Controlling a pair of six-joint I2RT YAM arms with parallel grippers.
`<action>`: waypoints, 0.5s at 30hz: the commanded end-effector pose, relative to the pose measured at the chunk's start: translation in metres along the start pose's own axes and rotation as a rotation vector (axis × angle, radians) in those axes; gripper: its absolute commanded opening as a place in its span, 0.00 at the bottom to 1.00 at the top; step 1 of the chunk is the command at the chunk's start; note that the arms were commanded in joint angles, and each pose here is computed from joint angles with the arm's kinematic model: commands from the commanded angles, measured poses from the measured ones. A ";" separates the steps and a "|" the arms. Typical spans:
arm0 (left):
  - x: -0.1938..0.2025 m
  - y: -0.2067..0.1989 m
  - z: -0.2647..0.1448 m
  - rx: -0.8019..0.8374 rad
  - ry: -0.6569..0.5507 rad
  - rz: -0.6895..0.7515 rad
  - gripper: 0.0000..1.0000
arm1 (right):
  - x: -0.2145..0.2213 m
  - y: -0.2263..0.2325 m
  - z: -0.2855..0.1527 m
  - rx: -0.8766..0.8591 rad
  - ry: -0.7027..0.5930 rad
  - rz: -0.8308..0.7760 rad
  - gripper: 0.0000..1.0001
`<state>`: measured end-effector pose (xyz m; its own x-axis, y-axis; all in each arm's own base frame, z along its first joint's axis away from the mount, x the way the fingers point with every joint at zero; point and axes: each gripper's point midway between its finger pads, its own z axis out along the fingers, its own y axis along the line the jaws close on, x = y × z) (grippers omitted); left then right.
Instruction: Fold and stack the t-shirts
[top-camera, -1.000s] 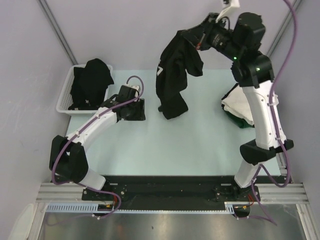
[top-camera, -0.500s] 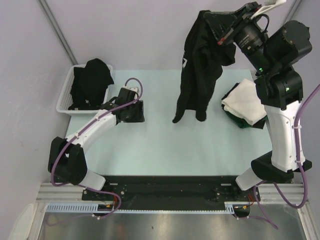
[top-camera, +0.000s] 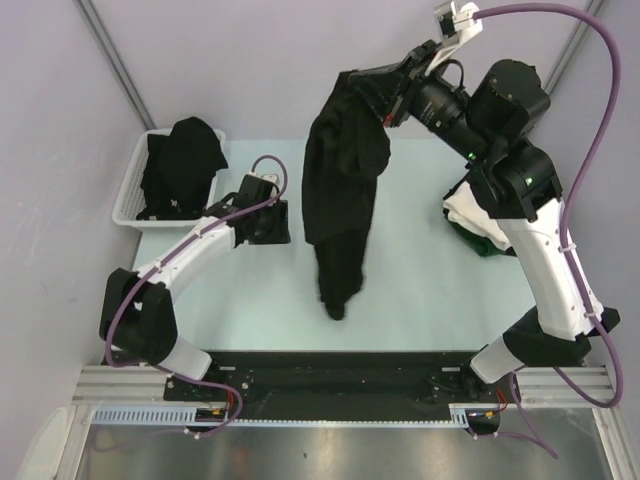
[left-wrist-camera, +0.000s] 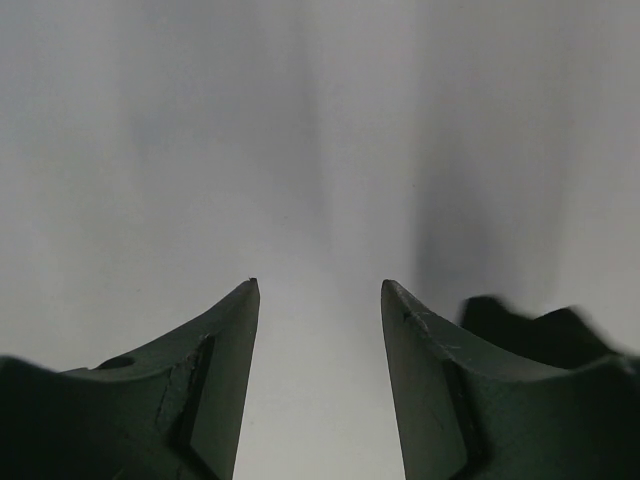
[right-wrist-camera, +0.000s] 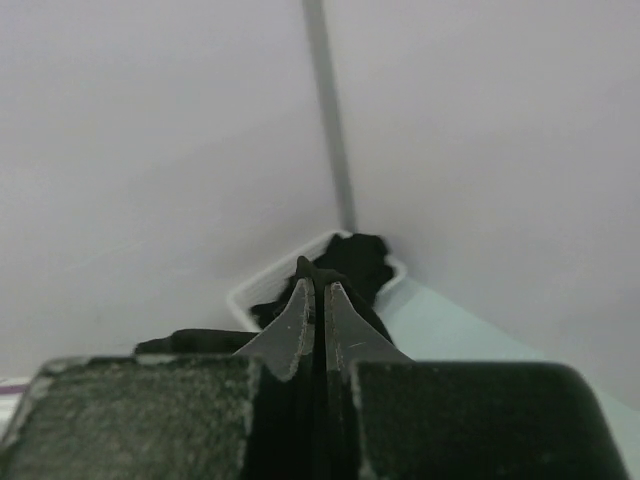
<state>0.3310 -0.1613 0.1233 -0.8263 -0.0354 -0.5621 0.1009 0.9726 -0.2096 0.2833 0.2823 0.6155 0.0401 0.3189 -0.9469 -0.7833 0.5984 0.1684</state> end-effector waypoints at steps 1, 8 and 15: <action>-0.016 -0.010 0.002 0.011 -0.020 -0.019 0.57 | -0.029 -0.085 -0.003 0.188 -0.088 -0.136 0.00; -0.021 -0.010 0.005 -0.006 -0.005 -0.026 0.57 | 0.063 -0.244 0.010 0.388 0.107 -0.052 0.00; -0.021 -0.010 0.012 -0.017 0.012 -0.029 0.57 | 0.240 -0.353 -0.021 0.569 0.431 0.129 0.00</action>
<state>0.3436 -0.1662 0.1153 -0.8486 -0.0416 -0.5273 0.0755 0.9772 -0.1986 0.5414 0.1418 0.3822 -0.2793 0.1796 -0.9433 -0.3664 0.8881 0.2776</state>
